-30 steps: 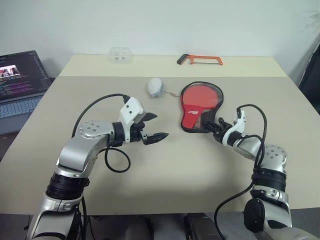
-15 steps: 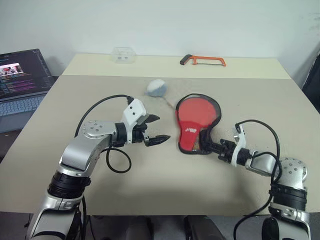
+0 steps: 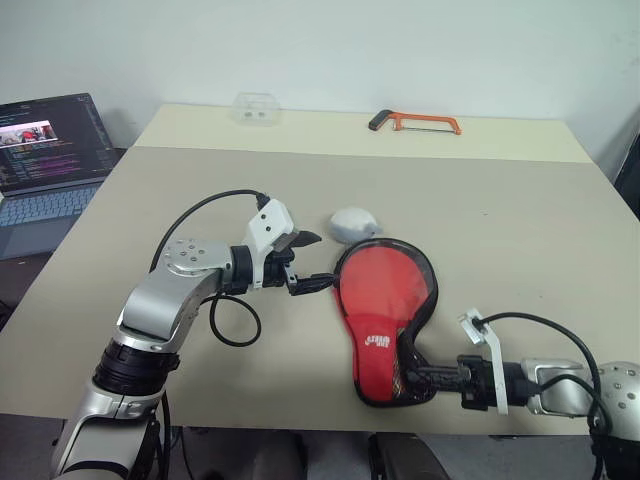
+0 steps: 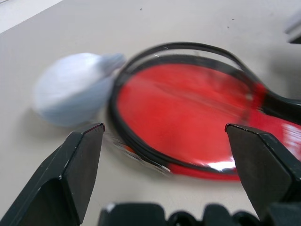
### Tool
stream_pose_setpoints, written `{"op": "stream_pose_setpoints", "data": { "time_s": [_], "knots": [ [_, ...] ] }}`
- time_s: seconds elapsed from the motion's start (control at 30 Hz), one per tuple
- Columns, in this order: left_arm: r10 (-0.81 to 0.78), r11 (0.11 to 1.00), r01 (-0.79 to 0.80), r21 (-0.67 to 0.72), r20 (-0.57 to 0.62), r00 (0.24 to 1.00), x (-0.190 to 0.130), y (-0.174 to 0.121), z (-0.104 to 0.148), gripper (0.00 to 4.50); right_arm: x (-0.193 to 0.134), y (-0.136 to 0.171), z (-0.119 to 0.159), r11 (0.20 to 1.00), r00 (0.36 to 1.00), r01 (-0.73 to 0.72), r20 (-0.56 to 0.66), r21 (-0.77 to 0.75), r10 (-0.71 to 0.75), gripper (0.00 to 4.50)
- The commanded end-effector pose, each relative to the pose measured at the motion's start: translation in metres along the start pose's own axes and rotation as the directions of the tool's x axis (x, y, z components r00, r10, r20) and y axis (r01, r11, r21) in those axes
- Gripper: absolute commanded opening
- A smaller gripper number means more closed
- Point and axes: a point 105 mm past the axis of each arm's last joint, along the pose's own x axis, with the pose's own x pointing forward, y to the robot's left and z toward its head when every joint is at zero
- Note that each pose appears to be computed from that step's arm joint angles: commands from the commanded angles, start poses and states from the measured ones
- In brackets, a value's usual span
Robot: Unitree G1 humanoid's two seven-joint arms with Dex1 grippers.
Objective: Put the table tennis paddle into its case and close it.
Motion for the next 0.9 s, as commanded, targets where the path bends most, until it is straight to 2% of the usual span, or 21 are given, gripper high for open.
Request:
{"op": "stream_pose_setpoints", "data": {
  "time_s": [0.03,0.33,0.5,0.63,0.83,0.9],
  "knots": [
    [-0.008,0.999,0.007,0.045,0.018,1.0,-0.003,-0.003,0.009,4.5,0.008,0.015,-0.021,0.996,0.992,-0.088,-0.085,0.001,0.088,0.02],
    [-0.009,0.999,0.008,0.052,0.01,1.0,-0.003,-0.002,0.009,4.5,0.016,0.01,-0.026,0.998,0.993,-0.063,-0.098,-0.006,0.062,0.02],
    [-0.005,0.999,0.005,0.053,0.008,1.0,-0.002,-0.001,0.009,4.5,0.016,0.007,-0.017,0.998,0.997,-0.042,-0.069,-0.04,0.04,0.02],
    [-0.003,0.999,0.003,0.054,0.008,1.0,-0.001,-0.001,0.009,4.5,0.01,0.009,-0.016,0.996,0.995,-0.047,-0.093,-0.073,0.04,1.08],
    [0.022,0.998,-0.023,0.055,0.014,1.0,-0.003,0.004,0.01,4.5,-0.016,0.012,-0.01,0.984,0.992,-0.007,-0.126,-0.175,-0.015,3.1],
    [0.032,0.998,-0.033,0.056,0.013,0.999,-0.005,0.006,0.009,4.5,-0.031,0.011,-0.007,0.965,0.986,0.04,-0.145,-0.258,-0.079,3.76]
  ]
}}
